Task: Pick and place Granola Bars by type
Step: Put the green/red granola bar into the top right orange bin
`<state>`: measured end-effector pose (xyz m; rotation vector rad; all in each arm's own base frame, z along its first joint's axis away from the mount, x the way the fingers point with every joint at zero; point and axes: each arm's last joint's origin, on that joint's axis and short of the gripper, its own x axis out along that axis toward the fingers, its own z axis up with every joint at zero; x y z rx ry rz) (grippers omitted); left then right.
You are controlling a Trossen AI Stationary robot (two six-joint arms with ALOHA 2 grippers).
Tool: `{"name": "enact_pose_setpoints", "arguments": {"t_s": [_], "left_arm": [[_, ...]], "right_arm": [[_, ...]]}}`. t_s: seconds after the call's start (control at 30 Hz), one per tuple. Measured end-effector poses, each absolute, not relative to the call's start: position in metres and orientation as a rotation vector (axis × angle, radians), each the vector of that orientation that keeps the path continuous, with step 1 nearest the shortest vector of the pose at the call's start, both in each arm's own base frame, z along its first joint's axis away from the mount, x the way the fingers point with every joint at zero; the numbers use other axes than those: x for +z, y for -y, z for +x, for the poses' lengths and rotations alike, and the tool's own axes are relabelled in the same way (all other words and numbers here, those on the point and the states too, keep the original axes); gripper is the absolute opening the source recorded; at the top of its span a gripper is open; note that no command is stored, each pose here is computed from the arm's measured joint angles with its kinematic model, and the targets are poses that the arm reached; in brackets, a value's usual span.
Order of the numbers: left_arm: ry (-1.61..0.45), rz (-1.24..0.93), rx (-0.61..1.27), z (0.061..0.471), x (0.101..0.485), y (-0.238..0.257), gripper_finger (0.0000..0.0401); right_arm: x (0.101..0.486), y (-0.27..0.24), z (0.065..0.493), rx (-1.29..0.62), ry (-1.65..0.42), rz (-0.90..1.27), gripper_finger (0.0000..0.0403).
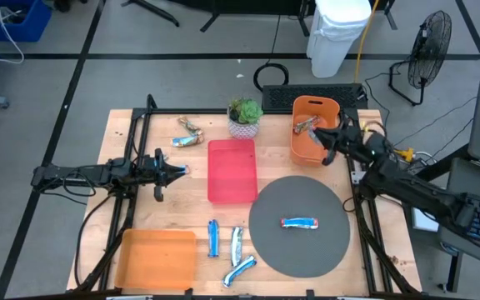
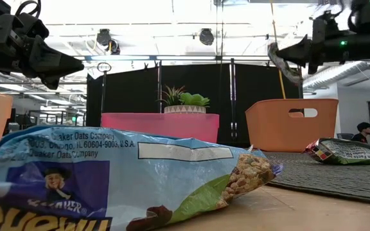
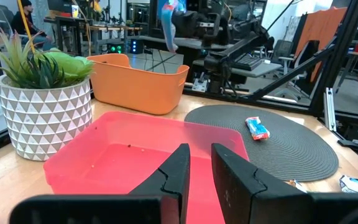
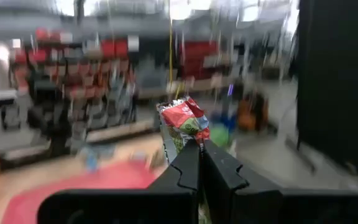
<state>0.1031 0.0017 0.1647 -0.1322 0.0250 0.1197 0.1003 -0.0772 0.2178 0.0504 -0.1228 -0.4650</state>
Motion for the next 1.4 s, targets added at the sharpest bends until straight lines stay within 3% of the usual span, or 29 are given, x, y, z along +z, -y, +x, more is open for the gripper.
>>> {"name": "enact_pose_setpoints", "arguments": {"t_s": [0.13, 0.37, 0.57, 0.97, 1.4], "left_arm": [[-0.025, -0.132, 0.120, 0.103, 0.165, -0.002, 0.0072], [-0.025, -0.132, 0.120, 0.103, 0.165, -0.002, 0.0072], [-0.025, -0.132, 0.120, 0.103, 0.165, -0.002, 0.0072], [-0.025, -0.132, 0.120, 0.103, 0.165, -0.002, 0.0072], [-0.025, -0.132, 0.120, 0.103, 0.165, -0.002, 0.0072]], "right_arm": [[0.236, 0.082, 0.101, -0.474, 0.023, 0.099, 0.0002], [0.279, 0.087, 0.106, -0.508, 0.064, 0.071, 0.0002], [0.288, 0.101, 0.118, -0.584, -0.039, 0.145, 0.0002], [0.240, 0.132, 0.145, -0.657, -0.546, 0.255, 0.0002], [0.196, 0.141, 0.158, -0.560, -0.749, 0.386, 0.0002]]}}
